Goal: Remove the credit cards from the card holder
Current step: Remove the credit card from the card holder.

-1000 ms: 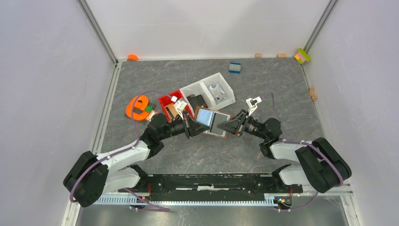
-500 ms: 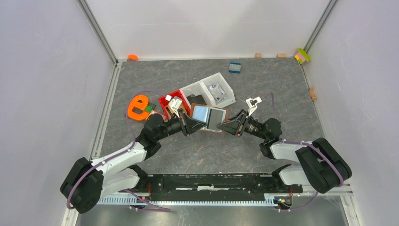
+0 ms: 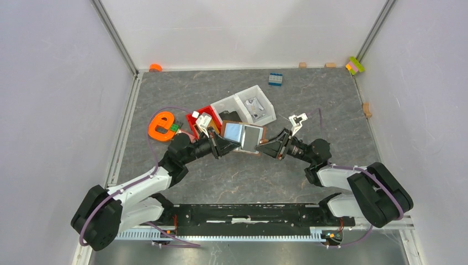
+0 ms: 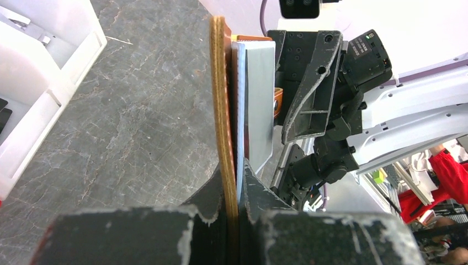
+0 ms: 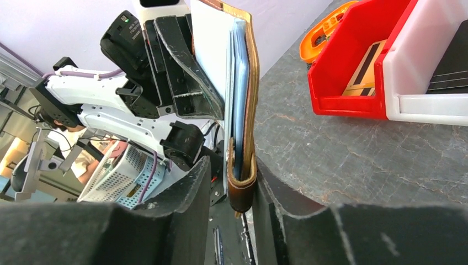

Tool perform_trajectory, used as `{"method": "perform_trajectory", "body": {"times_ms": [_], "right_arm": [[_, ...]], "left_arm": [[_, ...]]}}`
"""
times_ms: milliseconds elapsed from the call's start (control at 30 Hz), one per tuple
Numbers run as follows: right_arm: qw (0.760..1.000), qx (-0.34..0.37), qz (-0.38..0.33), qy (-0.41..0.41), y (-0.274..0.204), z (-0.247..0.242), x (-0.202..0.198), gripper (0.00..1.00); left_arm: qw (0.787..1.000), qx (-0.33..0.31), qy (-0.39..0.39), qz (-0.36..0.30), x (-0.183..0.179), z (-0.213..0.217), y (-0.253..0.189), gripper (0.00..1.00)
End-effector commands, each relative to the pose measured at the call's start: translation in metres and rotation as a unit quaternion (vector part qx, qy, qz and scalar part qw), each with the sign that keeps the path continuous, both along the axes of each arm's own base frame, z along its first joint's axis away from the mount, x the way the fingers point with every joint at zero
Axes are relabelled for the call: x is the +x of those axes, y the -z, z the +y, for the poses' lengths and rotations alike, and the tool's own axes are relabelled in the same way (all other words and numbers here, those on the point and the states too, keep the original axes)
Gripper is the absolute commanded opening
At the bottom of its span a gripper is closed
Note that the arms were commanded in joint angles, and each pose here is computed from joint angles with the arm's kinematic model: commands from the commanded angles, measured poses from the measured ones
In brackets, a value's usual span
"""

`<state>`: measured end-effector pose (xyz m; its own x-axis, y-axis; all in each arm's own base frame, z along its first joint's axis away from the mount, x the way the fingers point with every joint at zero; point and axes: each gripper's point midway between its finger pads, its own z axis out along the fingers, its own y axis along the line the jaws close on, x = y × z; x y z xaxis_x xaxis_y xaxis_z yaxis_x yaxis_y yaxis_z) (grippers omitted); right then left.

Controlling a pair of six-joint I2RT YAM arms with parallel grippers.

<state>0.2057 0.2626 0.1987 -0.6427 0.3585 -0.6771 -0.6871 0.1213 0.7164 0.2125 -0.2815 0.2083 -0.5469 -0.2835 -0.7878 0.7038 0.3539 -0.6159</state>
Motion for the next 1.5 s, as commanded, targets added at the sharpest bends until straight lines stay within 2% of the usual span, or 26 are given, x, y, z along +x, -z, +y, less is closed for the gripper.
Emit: {"method": "perform_trajectory", "body": {"times_ms": [0,67,100,167,267,300,333,400,733,867,1100,1200,1333,1400,1467], "right_arm": [[0.999,0.014,-0.037,-0.001,-0.014,-0.002,-0.005,0.3],[0.999,0.014,-0.036,-0.001,-0.013,-0.002,-0.005,0.11],[0.999,0.013,-0.035,-0.001,-0.013,-0.002,-0.005,0.05],[0.999,0.014,-0.033,-0.001,-0.013,-0.002,-0.005,0.0],[0.999,0.014,-0.033,-0.003,-0.013,-0.002,-0.005,0.03],[0.999,0.015,-0.033,-0.004,-0.013,-0.002,-0.005,0.1],[0.999,0.014,-0.033,-0.003,-0.013,-0.002,-0.005,0.21],[0.999,0.015,-0.033,-0.003,-0.014,-0.002,-0.005,0.29],[0.999,0.015,-0.034,-0.003,-0.014,-0.002,-0.006,0.29],[0.999,0.015,-0.033,-0.003,-0.014,-0.002,-0.006,0.35],[0.999,0.015,-0.031,-0.003,-0.013,-0.002,-0.005,0.26],[1.0,0.013,-0.028,-0.002,-0.012,-0.002,-0.005,0.25],[1.0,0.012,-0.026,-0.002,-0.011,-0.001,-0.004,0.13],[1.0,0.012,-0.025,-0.002,-0.011,-0.001,-0.004,0.07],[1.0,0.012,-0.023,-0.002,-0.01,-0.001,-0.004,0.03]], "left_arm": [[0.999,-0.034,0.019,-0.011,-0.004,-0.004,-0.019,0.02],[0.999,-0.034,0.019,-0.01,-0.004,-0.004,-0.019,0.02],[0.999,-0.034,0.019,-0.011,-0.004,-0.004,-0.019,0.02],[0.999,-0.034,0.019,-0.011,-0.004,-0.004,-0.019,0.02],[0.999,-0.033,0.018,-0.01,-0.003,-0.004,-0.018,0.02],[0.999,-0.034,0.02,-0.01,-0.004,-0.004,-0.019,0.02],[0.999,-0.033,0.021,-0.01,-0.004,-0.005,-0.019,0.02],[0.999,-0.034,0.024,-0.008,-0.004,-0.005,-0.019,0.02],[0.999,-0.035,0.027,-0.007,-0.005,-0.006,-0.018,0.02],[0.999,-0.035,0.03,-0.007,-0.005,-0.007,-0.018,0.02],[0.999,-0.037,0.036,-0.006,-0.007,-0.008,-0.019,0.02],[0.999,-0.038,0.039,-0.007,-0.008,-0.008,-0.02,0.02],[0.999,-0.036,0.036,-0.006,-0.007,-0.008,-0.019,0.02],[0.999,-0.032,0.024,-0.004,-0.004,-0.005,-0.018,0.08],[1.0,-0.021,0.005,0.004,0.002,-0.001,-0.013,0.2]]}}
